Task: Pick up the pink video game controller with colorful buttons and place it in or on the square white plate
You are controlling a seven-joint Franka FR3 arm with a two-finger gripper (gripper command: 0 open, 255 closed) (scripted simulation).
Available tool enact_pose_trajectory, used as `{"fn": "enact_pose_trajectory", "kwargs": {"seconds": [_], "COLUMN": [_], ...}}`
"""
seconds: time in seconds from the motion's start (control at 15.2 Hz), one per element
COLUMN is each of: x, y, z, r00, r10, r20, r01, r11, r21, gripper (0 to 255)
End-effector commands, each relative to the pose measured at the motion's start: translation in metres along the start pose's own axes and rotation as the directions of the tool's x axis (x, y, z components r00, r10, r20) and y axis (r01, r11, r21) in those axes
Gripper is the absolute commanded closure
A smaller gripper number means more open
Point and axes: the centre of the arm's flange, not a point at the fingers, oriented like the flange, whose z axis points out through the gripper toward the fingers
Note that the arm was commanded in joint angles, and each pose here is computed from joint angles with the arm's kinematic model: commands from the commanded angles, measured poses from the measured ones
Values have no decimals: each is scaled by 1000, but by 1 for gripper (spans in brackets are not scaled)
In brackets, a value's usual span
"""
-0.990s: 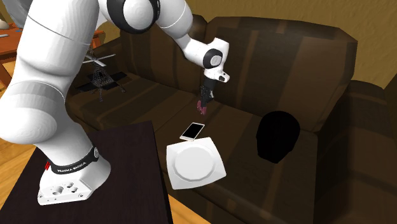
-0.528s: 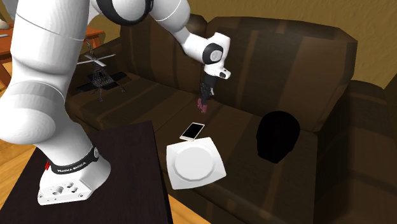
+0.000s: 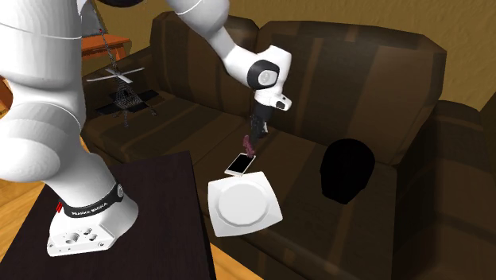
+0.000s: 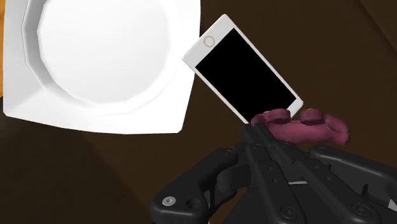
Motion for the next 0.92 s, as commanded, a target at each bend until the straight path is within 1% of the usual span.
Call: {"fn": "enact_pose_trajectory", "kwargs": {"seconds": [0.0, 0.07, 0.13, 0.2, 0.26, 0.33, 0.4, 0.46, 0.53, 0.59, 0.66, 0.73, 0.79, 0.86], "x": [-13, -8, -8, -16, -23, -30, -36, -40, -44, -46, -47, -47, -46, -44], "y": [25, 11, 11, 1, -10, -22, -33, -46, -58, -71, -84, -97, -109, -122], "z": [4, 1, 1, 7, 14, 22, 29, 36, 44, 52, 59, 67, 74, 82], "r00": [1000, 1000, 1000, 997, 989, 975, 956, 932, 902, 867, 828, 784, 736, 683], "r10": [-1, 0, 0, 69, 137, 204, 271, 336, 399, 460, 519, 575, 628, 677], "r20": [0, 0, 0, -29, -57, -86, -113, -139, -165, -189, -213, -234, -255, -273], "r01": [1, 0, 0, -69, -136, -203, -269, -334, -396, -456, -513, -568, -619, -667], "r11": [1000, 1000, 1000, 998, 991, 979, 963, 942, 917, 887, 854, 817, 776, 731], "r21": [0, 0, 0, 4, 10, 19, 29, 40, 54, 69, 86, 105, 125, 146], "gripper": [255, 255, 0, 0, 0, 0, 0, 0, 0, 0, 0, 0, 0, 0]}}
